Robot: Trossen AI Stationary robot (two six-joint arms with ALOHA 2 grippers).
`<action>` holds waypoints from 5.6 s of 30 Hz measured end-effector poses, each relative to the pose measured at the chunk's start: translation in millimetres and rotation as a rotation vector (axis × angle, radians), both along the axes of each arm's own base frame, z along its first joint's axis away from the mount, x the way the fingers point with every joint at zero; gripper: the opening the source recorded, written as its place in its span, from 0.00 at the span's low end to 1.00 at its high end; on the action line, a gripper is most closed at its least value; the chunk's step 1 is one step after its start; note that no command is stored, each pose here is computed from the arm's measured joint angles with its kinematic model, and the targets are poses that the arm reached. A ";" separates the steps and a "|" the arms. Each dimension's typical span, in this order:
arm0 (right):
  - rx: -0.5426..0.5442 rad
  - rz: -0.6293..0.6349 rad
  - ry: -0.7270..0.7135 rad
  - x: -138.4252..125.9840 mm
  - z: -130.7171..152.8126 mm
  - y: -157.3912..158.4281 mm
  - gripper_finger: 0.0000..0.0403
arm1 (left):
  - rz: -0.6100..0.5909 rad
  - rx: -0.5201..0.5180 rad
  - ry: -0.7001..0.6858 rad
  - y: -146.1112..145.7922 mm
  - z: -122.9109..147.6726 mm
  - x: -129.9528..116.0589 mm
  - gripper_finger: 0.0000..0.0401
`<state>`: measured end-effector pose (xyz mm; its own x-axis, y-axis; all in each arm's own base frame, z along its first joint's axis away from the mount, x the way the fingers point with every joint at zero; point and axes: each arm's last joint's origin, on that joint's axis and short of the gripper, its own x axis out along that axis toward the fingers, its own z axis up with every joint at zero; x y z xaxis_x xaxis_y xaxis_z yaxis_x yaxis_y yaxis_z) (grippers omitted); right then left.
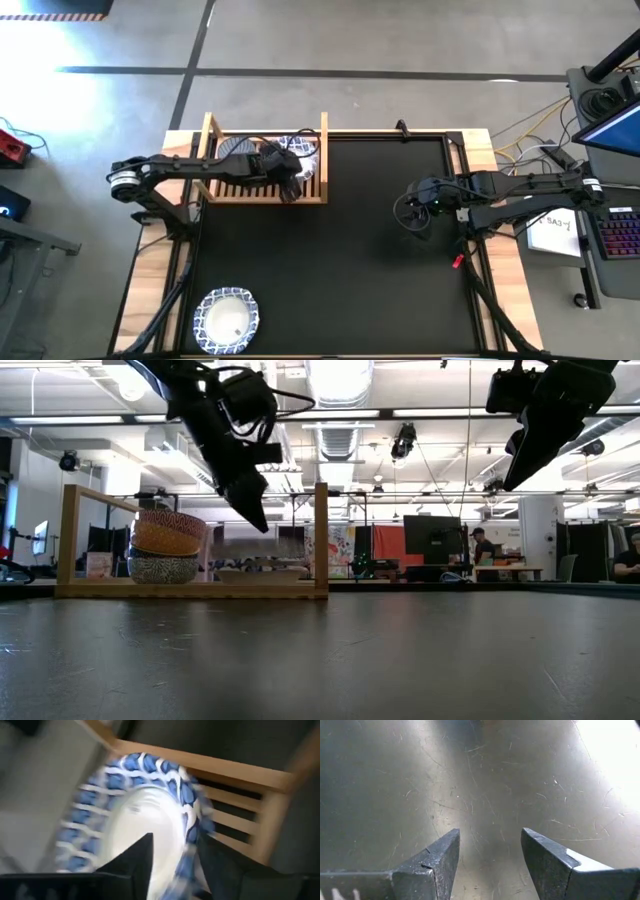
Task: Place and stack bowls onto a shelf
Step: Stack the white bowl on top of the white bowl on the shelf
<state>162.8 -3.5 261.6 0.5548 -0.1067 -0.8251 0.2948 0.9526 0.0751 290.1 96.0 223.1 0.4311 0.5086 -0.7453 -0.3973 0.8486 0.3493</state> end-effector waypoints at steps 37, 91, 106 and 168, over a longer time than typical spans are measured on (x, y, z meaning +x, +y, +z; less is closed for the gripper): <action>-0.047 0.061 -0.117 9.3 7.4 0.0 0.50 | 0.045 -0.878 -0.089 -244.2 16.9 -53.3 0.40; 0.053 -0.063 -0.215 15.8 12.4 0.0 0.50 | 0.159 -0.637 0.376 -280.5 -38.1 -128.4 0.40; 0.005 -0.005 -0.204 15.7 12.2 0.0 0.50 | 0.151 -0.678 0.377 -277.9 -62.9 -126.3 0.40; 0.238 -0.177 -0.012 135.6 24.2 22.4 0.50 | -0.080 -0.409 -0.189 -131.0 -27.1 27.4 0.00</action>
<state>298.4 19.0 285.8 0.5551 -0.0068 -0.8317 0.4523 0.8417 0.2950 317.5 -35.0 196.0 0.6047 0.1487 -0.7824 -0.3496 0.9323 -0.0930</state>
